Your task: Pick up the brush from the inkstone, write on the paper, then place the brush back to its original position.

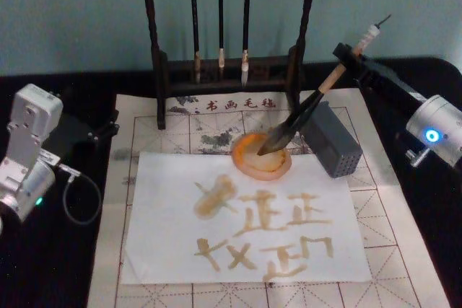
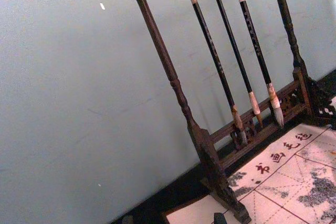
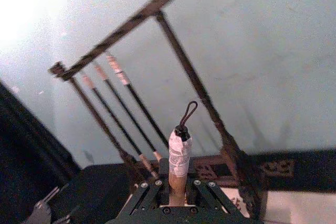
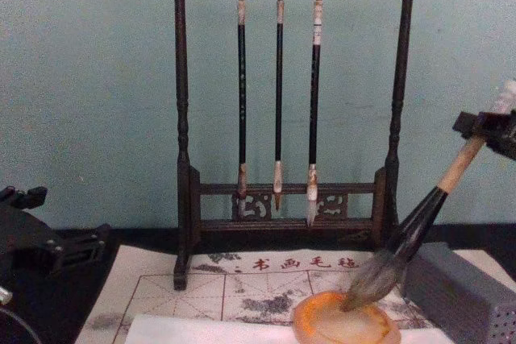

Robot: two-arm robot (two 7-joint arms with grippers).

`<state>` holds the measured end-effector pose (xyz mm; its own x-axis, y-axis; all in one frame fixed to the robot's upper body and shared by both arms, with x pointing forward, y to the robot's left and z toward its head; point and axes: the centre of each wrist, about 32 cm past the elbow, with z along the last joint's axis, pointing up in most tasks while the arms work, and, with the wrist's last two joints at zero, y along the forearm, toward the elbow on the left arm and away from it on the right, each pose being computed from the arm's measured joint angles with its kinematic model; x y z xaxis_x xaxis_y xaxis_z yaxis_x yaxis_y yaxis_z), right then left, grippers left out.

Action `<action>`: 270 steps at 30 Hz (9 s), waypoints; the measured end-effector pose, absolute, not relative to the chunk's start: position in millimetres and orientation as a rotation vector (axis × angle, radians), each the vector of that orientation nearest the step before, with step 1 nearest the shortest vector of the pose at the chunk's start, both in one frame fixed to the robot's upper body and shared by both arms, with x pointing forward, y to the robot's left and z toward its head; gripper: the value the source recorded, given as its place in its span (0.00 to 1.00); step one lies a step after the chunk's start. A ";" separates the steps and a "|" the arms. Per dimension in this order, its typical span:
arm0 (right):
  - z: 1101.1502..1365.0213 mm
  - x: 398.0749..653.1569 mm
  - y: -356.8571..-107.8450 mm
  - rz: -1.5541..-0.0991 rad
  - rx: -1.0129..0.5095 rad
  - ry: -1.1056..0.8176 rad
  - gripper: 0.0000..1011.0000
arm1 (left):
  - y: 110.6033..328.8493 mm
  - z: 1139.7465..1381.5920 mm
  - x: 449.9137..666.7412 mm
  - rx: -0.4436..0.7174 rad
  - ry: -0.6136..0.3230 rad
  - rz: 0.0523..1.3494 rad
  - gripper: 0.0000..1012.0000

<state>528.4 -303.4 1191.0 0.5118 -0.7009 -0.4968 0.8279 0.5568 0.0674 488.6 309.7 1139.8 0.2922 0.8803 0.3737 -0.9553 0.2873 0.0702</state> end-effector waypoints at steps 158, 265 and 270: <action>1201.6 460.1 -385.2 -0.297 -0.019 -0.106 0.18 | 309.7 1139.8 488.6 0.304 -0.285 1.248 0.99; 1177.7 554.3 -301.8 -1.003 0.435 0.705 0.18 | 309.7 1139.8 488.6 0.304 -0.285 1.248 0.99; 1175.7 554.1 -300.0 -1.008 0.433 0.733 0.18 | 309.7 1139.8 488.6 0.304 -0.285 1.248 0.99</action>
